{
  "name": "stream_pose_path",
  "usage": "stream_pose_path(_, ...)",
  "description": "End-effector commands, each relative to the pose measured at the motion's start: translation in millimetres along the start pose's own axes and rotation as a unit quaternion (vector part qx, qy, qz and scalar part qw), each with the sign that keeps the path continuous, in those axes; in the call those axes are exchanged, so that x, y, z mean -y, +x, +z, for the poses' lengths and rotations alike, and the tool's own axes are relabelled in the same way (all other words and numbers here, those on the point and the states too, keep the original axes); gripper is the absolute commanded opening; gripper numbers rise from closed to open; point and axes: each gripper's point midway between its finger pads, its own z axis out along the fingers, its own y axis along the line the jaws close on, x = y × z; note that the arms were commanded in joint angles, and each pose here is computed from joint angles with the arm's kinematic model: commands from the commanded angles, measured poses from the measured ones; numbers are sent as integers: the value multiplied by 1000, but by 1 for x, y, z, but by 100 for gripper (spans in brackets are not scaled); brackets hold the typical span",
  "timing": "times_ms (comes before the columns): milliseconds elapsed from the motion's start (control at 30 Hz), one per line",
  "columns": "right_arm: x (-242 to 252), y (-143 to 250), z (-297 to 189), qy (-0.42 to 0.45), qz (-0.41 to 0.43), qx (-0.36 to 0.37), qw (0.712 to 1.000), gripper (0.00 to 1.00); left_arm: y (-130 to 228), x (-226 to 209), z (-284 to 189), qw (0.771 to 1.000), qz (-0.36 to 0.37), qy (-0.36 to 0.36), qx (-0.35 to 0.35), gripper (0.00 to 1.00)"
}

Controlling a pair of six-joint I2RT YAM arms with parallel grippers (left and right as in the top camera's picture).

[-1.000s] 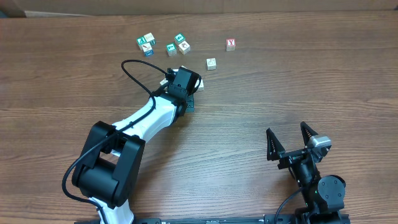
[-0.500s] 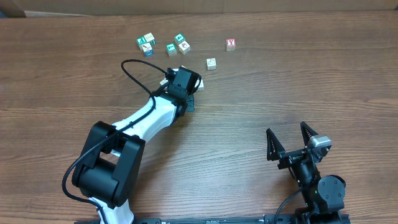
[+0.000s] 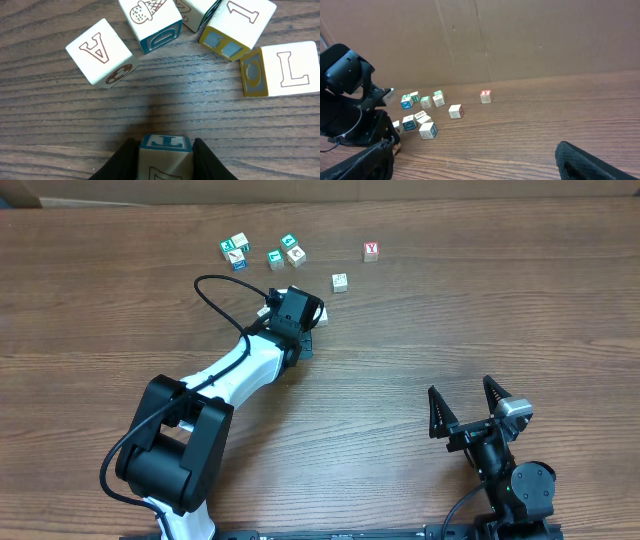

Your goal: Form a horizontal line

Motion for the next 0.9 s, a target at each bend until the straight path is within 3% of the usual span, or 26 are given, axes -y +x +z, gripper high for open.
stream_pose_path(0, 3, 2, 0, 6, 1, 1, 1000, 100, 5, -5, 4, 1000, 12, -13, -3, 26)
stream_pose_path(867, 3, 2, 0, 6, 1, 1, 1000, 100, 5, -5, 4, 1000, 12, -13, -3, 26)
